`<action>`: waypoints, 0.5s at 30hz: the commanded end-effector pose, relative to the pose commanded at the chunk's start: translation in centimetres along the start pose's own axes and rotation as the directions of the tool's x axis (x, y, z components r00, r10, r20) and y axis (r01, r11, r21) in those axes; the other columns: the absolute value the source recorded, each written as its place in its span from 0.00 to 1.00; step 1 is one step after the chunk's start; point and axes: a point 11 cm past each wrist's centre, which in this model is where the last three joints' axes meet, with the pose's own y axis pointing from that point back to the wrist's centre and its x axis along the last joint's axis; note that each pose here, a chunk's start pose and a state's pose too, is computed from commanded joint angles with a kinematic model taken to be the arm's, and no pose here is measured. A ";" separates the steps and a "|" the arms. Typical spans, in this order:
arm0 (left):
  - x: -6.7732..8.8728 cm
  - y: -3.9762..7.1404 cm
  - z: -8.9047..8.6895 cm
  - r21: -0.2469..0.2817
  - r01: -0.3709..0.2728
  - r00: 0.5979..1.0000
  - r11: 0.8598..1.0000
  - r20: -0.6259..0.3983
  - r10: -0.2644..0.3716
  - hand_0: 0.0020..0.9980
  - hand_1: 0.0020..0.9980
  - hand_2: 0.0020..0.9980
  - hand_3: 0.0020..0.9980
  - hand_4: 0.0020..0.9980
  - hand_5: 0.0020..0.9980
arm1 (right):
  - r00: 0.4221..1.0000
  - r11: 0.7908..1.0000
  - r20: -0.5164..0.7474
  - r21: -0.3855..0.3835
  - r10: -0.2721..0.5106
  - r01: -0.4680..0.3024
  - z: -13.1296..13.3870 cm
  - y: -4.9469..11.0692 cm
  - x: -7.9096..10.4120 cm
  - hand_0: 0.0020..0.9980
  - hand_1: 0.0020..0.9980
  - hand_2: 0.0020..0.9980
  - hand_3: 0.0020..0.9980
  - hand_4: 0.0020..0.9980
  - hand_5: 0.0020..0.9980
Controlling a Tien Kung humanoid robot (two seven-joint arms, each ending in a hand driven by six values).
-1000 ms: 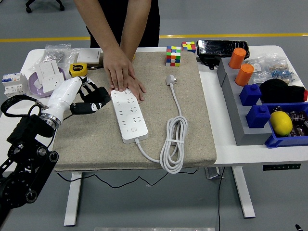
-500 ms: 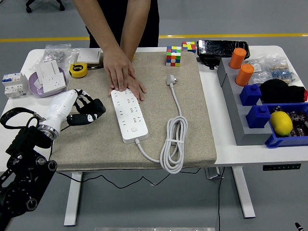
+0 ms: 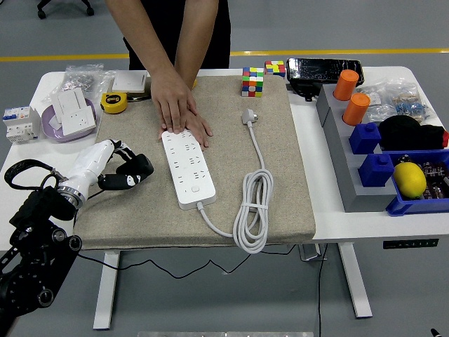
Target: Pick up the plug,place it near the board,insert it into the board,press the button
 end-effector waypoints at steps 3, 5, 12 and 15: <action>-0.1 0.0 0.1 0.000 0.011 1.000 1.000 0.003 -0.011 0.65 0.70 0.58 0.54 0.82 0.22 | 1.000 1.000 0.001 0.000 0.001 -0.001 0.0 0.0 0.1 0.94 0.90 0.84 0.87 1.00 1.00; -0.1 0.0 0.1 -0.001 0.013 1.000 1.000 0.005 -0.013 0.67 0.73 0.63 0.56 0.84 0.22 | 1.000 1.000 0.001 -0.001 0.001 -0.001 0.0 0.0 0.1 0.94 0.90 0.84 0.87 1.00 1.00; -0.5 0.1 0.0 0.000 0.061 0.998 0.998 0.012 -0.061 0.71 0.79 0.74 0.70 1.00 0.33 | 1.000 1.000 0.004 -0.002 0.001 -0.001 0.1 0.0 0.1 0.94 0.90 0.84 0.87 1.00 1.00; -0.5 0.1 0.1 -0.004 0.062 0.998 0.998 0.005 -0.062 0.71 0.79 0.74 0.70 1.00 0.33 | 1.000 1.000 0.004 -0.002 0.001 -0.001 0.1 0.0 0.1 0.94 0.90 0.84 0.87 1.00 1.00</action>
